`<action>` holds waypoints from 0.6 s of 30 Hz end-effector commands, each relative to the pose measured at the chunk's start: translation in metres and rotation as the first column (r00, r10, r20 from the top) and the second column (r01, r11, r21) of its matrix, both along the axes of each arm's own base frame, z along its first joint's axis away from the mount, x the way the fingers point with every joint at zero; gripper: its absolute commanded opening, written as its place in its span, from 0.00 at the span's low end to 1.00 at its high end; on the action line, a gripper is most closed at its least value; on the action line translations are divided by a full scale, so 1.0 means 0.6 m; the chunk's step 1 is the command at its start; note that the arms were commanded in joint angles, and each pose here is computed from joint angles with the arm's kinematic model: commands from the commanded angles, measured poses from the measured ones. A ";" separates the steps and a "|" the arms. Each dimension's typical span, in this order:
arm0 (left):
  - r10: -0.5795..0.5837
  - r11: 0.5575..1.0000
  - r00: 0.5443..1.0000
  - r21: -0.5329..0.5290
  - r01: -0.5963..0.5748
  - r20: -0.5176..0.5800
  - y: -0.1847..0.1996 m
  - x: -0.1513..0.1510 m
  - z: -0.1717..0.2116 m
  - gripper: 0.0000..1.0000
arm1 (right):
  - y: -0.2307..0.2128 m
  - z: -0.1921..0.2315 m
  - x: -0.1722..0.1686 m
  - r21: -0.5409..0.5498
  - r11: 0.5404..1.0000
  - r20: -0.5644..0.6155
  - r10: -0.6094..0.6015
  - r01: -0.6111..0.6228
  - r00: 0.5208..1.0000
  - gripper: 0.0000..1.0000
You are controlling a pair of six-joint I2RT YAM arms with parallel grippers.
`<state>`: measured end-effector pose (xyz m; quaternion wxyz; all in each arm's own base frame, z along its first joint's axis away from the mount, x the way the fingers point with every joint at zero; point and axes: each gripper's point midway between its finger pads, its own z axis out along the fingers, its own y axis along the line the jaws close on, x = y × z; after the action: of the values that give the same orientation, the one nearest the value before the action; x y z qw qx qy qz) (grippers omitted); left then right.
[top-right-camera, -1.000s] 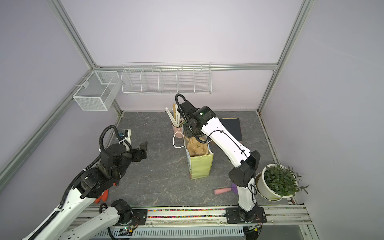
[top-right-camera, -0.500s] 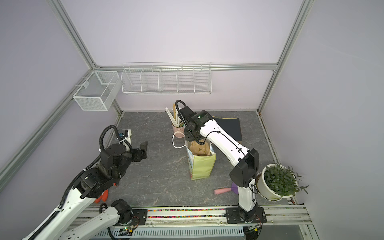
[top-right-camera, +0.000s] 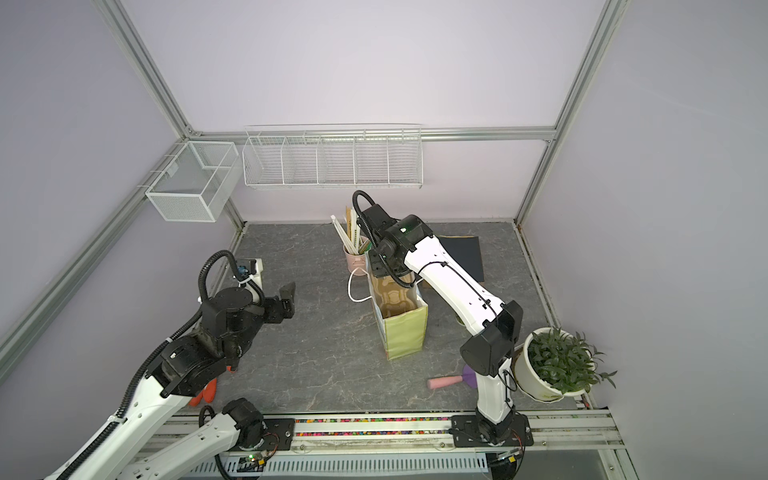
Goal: Pack the takeout coffee
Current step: 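Push the pulp carrier down to the bag bottom with the right gripper, then open the right gripper and lift it out while left gripper moves toward the bag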
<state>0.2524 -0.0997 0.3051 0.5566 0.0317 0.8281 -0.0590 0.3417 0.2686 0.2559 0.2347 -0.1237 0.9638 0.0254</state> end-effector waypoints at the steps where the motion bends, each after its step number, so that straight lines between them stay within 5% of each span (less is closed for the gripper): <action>1: -0.007 1.000 1.000 0.022 0.007 -0.013 0.002 -0.002 -0.005 0.92 | -0.015 -0.007 -0.009 -0.019 1.000 -0.018 -0.008 0.007 1.000 0.44; 6: -0.009 1.000 1.000 0.023 0.009 -0.013 0.002 -0.002 -0.005 0.92 | -0.010 -0.020 -0.010 -0.001 1.000 -0.038 -0.004 0.004 0.999 0.43; 18: -0.012 1.000 1.000 0.023 0.012 -0.013 0.001 -0.002 -0.006 0.92 | 0.012 0.134 -0.042 0.124 0.979 0.134 0.145 -0.162 0.980 0.58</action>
<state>0.2523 -0.1003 0.3050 0.5562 0.0339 0.8282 -0.0595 0.3368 0.2776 0.2951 0.2674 -0.1520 0.9488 0.0721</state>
